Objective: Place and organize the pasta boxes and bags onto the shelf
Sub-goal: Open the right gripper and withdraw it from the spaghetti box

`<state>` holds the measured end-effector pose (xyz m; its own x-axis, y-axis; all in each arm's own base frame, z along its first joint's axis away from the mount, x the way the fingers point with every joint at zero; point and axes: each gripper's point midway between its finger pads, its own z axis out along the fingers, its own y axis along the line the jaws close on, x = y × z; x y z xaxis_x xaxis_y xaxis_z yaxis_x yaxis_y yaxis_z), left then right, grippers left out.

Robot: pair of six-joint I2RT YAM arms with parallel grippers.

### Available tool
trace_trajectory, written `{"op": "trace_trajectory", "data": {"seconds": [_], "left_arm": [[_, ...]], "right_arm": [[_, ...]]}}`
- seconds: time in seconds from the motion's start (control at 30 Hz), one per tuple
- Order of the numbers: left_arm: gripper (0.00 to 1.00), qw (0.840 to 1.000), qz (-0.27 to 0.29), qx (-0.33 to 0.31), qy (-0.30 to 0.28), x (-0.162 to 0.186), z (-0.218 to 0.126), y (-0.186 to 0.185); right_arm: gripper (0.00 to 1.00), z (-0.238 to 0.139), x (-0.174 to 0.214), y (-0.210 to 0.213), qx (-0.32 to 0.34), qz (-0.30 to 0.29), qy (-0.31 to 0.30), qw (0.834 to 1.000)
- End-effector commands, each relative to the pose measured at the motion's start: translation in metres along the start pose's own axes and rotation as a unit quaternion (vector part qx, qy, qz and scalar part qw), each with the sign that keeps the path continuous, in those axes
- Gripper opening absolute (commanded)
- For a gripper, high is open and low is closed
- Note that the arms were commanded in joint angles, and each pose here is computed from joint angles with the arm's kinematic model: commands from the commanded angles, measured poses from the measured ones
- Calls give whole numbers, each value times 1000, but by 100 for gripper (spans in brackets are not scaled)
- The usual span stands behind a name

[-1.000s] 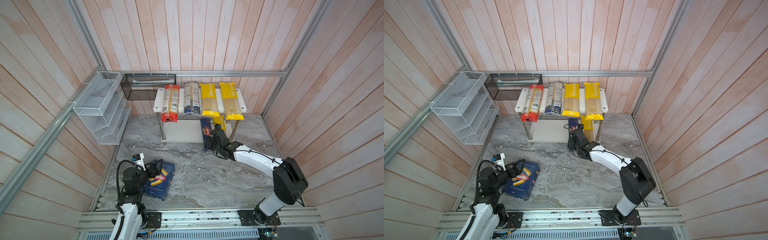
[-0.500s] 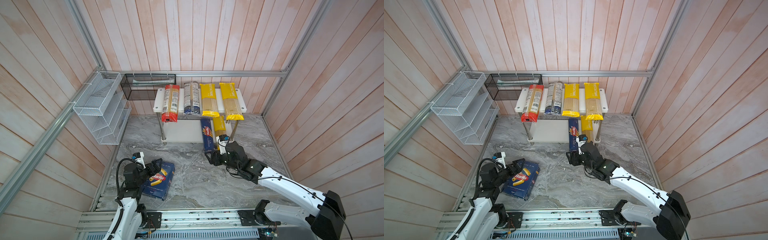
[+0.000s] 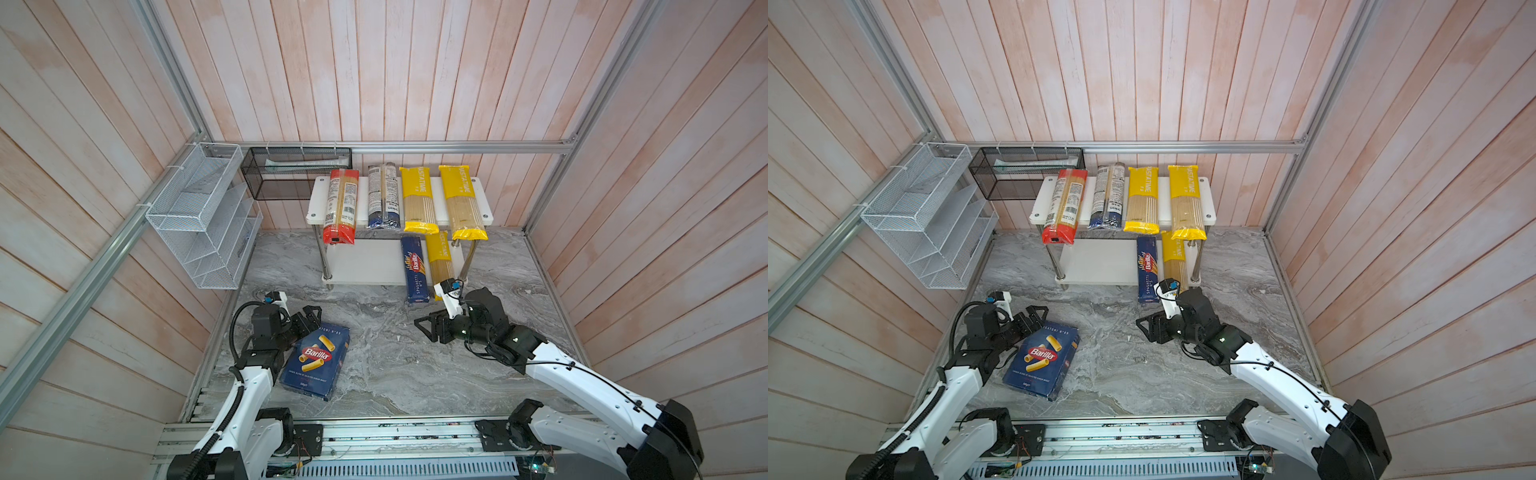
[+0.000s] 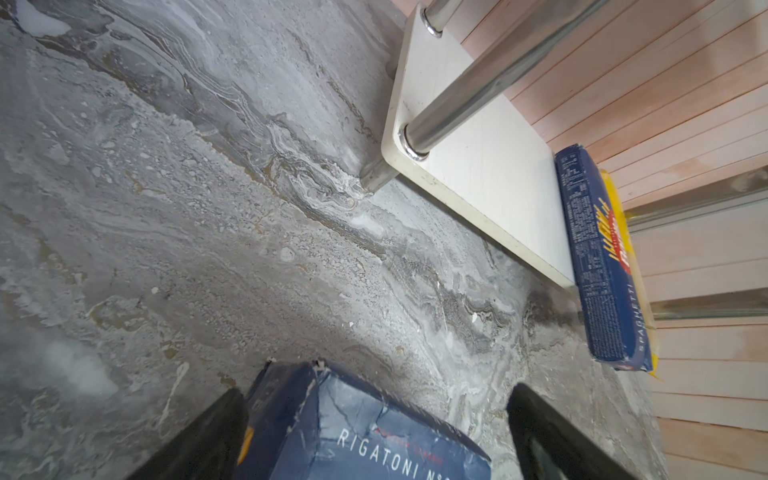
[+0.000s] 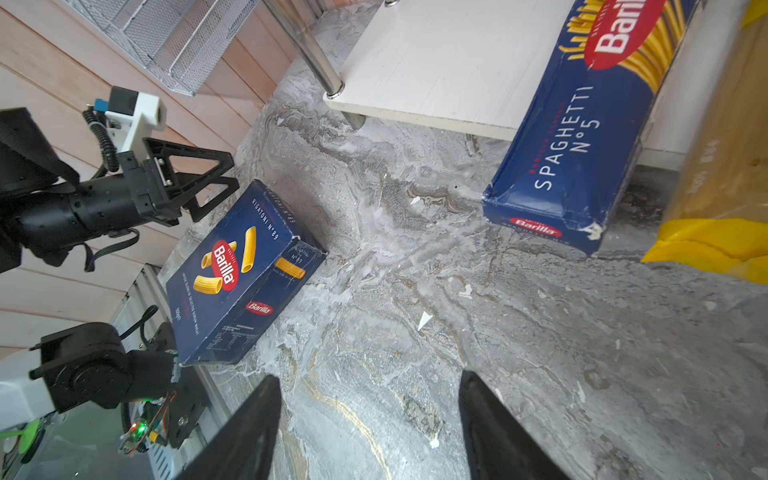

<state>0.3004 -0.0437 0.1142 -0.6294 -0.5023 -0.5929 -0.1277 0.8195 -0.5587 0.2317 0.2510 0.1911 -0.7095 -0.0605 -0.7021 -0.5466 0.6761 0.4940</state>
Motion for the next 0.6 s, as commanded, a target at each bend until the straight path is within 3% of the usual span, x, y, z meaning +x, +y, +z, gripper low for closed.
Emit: {"op": "trace_trajectory", "data": {"seconds": [0.0, 0.23, 0.57], "left_arm": [[100, 999, -3, -49, 10, 1, 7, 7], [100, 994, 25, -87, 63, 16, 22, 2], [100, 996, 44, -40, 68, 11, 43, -25]], "right_arm": [[67, -4, 7, 4, -32, -9, 14, 999], [67, -4, 14, 0, -43, 13, 33, 998], [66, -6, 21, -7, -38, 31, 21, 999]]}}
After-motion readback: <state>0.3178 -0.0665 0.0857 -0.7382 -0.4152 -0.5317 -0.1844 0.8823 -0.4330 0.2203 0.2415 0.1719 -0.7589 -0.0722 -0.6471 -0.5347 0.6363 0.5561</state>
